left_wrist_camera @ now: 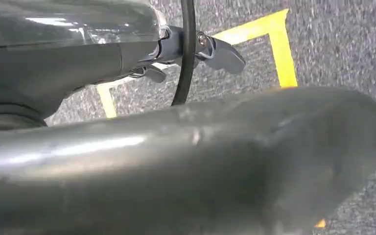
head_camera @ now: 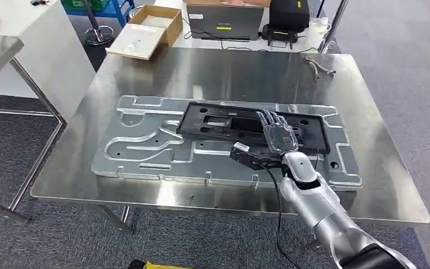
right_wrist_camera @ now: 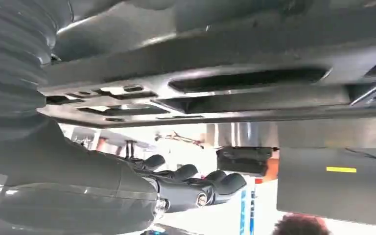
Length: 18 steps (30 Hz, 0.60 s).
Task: Take the parts from the cabinet and place them on the table.
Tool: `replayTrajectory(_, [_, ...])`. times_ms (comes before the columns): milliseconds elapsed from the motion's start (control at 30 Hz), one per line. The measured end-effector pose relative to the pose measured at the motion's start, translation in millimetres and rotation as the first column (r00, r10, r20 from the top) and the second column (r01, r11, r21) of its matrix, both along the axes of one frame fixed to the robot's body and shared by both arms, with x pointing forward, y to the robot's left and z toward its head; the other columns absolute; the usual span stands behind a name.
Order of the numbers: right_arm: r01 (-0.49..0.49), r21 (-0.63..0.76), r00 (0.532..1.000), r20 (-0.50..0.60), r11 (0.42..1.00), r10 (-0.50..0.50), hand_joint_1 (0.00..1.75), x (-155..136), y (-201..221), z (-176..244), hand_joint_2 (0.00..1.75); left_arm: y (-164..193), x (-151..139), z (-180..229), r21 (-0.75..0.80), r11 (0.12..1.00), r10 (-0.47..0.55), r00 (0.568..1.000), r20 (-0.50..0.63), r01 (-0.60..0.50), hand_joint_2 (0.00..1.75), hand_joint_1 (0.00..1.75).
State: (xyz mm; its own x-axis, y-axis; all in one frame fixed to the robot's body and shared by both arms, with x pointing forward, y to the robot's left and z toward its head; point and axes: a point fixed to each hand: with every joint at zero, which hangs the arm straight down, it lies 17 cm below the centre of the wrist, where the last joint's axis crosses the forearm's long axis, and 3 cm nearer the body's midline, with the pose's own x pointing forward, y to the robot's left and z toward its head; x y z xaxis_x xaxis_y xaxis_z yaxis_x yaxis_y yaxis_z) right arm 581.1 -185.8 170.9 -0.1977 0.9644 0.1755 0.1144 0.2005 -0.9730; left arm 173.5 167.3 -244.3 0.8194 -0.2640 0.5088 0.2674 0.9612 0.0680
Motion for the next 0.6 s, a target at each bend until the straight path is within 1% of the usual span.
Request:
replayTrajectory(300, [-0.003,0.006,1.000,-0.016,1.000,0.004,0.00,-4,5,-9,1.75,1,2,0,0.001,1.000,0.003,1.000,0.002,-0.003,0.00,0.00])
replayTrajectory(500, [-0.008,0.008,1.000,0.006,1.000,0.008,0.00,0,7,5,1.75,-2,2,1,-0.004,1.000,0.002,1.000,0.002,-0.002,0.00,0.00])
replayTrajectory(600, [-0.007,0.006,1.000,-0.006,1.000,0.007,0.00,-2,7,-2,1.75,-2,2,1,-0.004,1.000,0.003,1.000,0.003,-0.003,0.00,0.00])
